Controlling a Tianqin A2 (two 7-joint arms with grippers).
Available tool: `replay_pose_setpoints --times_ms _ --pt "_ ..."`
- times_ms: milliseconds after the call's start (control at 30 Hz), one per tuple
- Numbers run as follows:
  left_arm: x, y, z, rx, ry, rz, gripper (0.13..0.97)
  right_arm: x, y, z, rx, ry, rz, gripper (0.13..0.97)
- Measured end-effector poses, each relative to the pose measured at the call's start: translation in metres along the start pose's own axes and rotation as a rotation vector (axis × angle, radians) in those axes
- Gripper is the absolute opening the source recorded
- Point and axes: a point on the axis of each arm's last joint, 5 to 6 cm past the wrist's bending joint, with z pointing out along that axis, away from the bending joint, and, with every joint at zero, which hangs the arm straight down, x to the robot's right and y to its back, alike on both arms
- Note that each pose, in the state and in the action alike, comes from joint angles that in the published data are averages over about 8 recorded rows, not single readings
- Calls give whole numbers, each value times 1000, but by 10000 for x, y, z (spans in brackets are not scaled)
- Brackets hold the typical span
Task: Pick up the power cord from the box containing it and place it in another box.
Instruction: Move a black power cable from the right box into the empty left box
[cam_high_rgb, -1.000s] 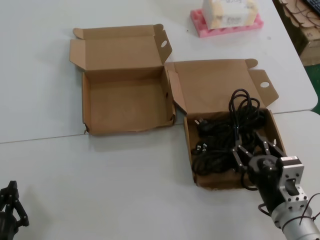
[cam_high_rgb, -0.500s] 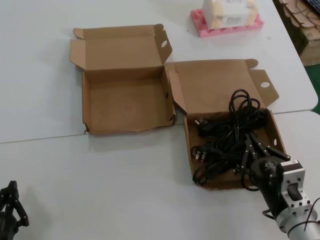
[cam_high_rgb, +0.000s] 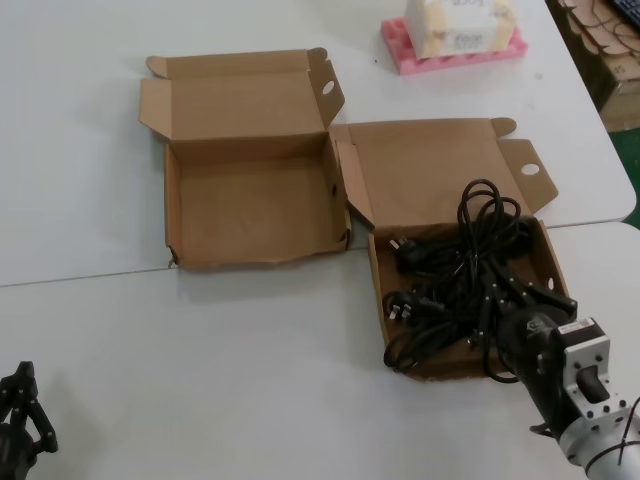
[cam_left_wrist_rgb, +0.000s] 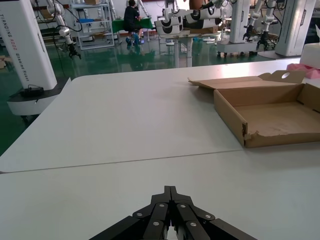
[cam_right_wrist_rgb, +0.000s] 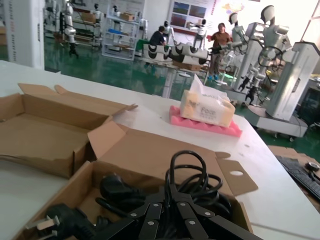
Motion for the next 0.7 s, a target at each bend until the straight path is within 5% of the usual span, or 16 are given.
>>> replay_pose_setpoints --times_ms 700 --pt "0 0 0 0 0 0 163 538 -561 -53 -39 -266 178 161"
